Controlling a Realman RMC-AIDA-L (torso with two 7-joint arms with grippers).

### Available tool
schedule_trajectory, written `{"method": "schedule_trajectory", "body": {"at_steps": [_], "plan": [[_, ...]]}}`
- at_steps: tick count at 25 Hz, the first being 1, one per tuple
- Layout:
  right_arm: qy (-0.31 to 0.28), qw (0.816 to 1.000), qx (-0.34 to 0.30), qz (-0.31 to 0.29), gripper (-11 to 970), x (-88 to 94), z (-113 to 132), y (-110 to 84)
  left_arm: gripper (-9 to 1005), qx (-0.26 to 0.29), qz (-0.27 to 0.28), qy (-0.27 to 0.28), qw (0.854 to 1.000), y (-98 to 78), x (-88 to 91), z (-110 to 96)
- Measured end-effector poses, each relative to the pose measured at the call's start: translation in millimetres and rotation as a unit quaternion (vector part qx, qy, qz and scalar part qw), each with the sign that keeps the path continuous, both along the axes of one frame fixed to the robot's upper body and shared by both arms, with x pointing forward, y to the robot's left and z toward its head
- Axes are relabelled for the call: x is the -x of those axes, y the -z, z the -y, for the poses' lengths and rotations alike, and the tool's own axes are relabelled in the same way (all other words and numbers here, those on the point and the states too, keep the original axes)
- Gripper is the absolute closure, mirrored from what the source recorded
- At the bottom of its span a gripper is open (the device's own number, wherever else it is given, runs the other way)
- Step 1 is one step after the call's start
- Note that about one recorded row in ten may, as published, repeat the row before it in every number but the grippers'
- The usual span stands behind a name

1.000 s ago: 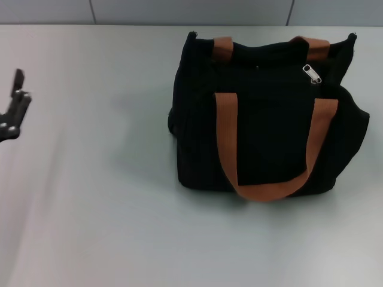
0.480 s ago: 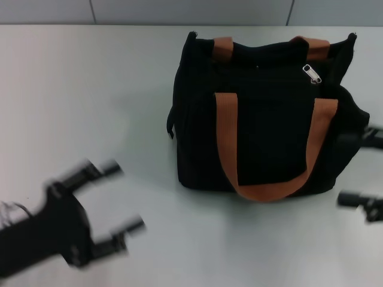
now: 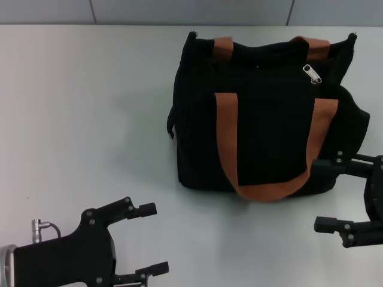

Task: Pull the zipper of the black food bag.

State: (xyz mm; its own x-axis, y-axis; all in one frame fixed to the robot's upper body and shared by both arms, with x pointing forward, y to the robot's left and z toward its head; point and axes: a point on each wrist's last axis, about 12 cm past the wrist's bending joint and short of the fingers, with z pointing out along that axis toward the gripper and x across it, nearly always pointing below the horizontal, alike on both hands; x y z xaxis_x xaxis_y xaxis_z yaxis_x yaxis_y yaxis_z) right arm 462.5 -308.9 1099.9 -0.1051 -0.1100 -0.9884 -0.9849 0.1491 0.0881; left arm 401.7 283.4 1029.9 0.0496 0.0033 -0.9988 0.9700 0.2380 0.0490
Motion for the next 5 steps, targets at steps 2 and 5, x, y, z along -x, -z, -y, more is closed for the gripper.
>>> {"method": "schedule_trajectory", "body": {"at_steps": [2,5], "plan": [[0.003,1.000,0.000,-0.002,116,-0.1,-0.7,2.0,194,-0.002,-0.002,-0.001,1.000,1.0,1.0,-0.3],[0.004,1.000,-0.001,-0.003,116,0.1,-1.0,3.0,194,-0.004,-0.003,-0.002,1.000,1.8,2.2,-0.7]]}}
